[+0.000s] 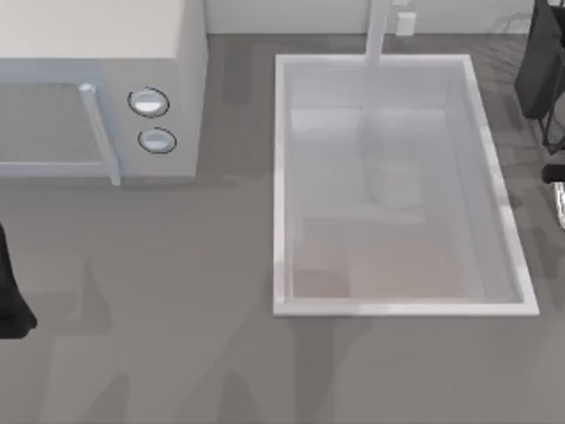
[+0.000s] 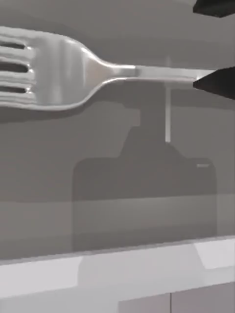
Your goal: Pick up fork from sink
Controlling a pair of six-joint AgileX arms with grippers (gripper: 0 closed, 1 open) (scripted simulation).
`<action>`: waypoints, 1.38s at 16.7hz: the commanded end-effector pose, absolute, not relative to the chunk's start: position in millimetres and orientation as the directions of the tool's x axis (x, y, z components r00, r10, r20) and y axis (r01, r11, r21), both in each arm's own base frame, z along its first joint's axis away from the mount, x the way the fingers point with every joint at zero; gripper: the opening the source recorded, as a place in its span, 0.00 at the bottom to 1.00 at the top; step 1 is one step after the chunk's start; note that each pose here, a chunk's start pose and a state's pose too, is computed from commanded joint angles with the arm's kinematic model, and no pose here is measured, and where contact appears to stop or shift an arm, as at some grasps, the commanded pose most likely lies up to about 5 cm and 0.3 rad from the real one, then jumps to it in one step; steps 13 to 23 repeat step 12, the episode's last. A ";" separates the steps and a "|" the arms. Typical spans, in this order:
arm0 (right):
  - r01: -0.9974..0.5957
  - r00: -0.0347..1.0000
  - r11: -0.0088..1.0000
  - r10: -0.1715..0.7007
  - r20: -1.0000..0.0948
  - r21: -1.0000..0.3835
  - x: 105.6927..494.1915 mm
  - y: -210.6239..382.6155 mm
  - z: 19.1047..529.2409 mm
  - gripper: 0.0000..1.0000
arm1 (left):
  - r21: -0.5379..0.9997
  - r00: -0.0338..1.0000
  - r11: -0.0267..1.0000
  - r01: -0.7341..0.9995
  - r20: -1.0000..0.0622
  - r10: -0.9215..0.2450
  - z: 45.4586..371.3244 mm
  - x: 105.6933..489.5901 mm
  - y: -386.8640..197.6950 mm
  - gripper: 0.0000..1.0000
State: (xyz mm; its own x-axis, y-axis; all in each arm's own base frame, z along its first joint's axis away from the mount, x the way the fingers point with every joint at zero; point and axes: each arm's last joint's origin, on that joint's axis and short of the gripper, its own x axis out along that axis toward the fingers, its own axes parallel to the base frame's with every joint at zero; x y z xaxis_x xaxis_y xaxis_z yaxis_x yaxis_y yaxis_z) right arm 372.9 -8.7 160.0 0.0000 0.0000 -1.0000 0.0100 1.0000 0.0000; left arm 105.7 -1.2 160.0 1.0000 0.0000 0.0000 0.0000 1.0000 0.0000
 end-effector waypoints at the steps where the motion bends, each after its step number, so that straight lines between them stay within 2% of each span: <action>1: 0.010 0.000 1.000 0.000 -1.000 0.000 372.9 -8.7 160.0 0.60 | 0.000 1.000 1.000 0.000 0.000 0.000 160.0 105.7 -1.2 1.00; 6: 0.010 0.000 1.000 0.000 -1.000 0.000 372.9 -8.7 160.0 0.98 | 0.000 1.000 1.000 0.000 0.000 0.000 160.0 105.7 -1.2 1.00; 7: 0.010 0.000 1.000 0.000 -1.000 0.000 372.9 -8.7 160.0 1.00 | 0.000 1.000 1.000 0.000 0.000 0.000 160.0 105.7 -1.2 1.00; 23: 0.010 0.000 1.000 0.000 -1.000 0.000 372.9 -8.7 160.0 1.00 | 0.000 1.000 1.000 0.000 0.000 0.000 160.0 105.7 -1.2 1.00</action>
